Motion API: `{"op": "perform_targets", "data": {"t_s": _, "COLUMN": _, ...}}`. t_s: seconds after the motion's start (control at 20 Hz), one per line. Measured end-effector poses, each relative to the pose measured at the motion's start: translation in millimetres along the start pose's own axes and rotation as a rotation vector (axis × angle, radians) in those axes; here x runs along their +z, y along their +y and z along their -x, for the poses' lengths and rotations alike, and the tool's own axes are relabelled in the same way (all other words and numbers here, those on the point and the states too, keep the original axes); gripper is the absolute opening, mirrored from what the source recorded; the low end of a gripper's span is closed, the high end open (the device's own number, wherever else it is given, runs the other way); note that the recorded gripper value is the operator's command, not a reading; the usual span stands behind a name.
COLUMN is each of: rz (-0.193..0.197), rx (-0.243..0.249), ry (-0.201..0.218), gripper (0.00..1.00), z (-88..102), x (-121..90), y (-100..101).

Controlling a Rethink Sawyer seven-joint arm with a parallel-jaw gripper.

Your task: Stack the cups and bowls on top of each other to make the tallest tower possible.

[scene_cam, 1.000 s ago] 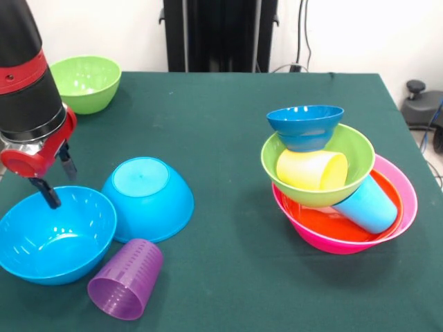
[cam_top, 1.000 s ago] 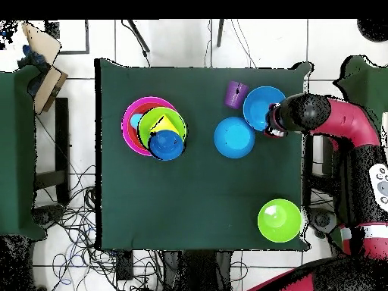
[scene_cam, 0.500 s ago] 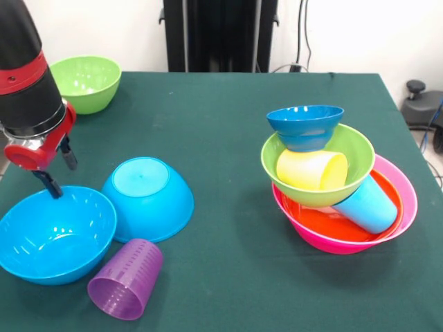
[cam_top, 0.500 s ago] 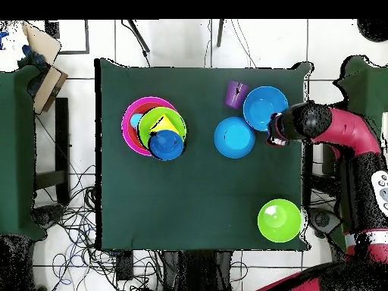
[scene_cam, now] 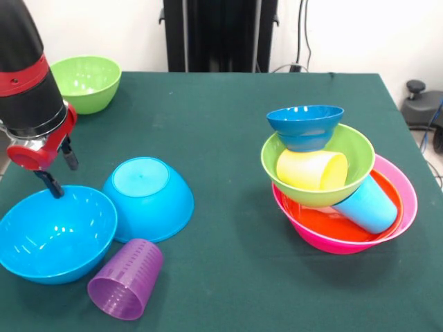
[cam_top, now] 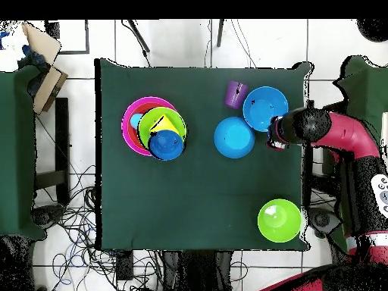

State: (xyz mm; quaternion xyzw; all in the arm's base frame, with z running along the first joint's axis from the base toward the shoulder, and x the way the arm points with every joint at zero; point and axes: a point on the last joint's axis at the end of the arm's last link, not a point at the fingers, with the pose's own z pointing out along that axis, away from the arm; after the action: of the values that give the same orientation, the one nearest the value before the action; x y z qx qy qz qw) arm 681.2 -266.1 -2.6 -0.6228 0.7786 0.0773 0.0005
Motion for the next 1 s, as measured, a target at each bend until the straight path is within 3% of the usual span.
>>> {"op": "perform_targets", "data": {"t_s": 0.2, "rz": -0.024, "rx": -0.002, "ry": 0.0, "gripper": 1.0, "z": 0.6, "x": 1.0, "y": -2.4}}
{"op": "perform_targets", "data": {"t_s": 1.0, "rz": -0.051, "rx": -0.014, "ry": -0.007, "gripper": 1.0, "z": 6.2, "x": 12.3, "y": -0.2}}
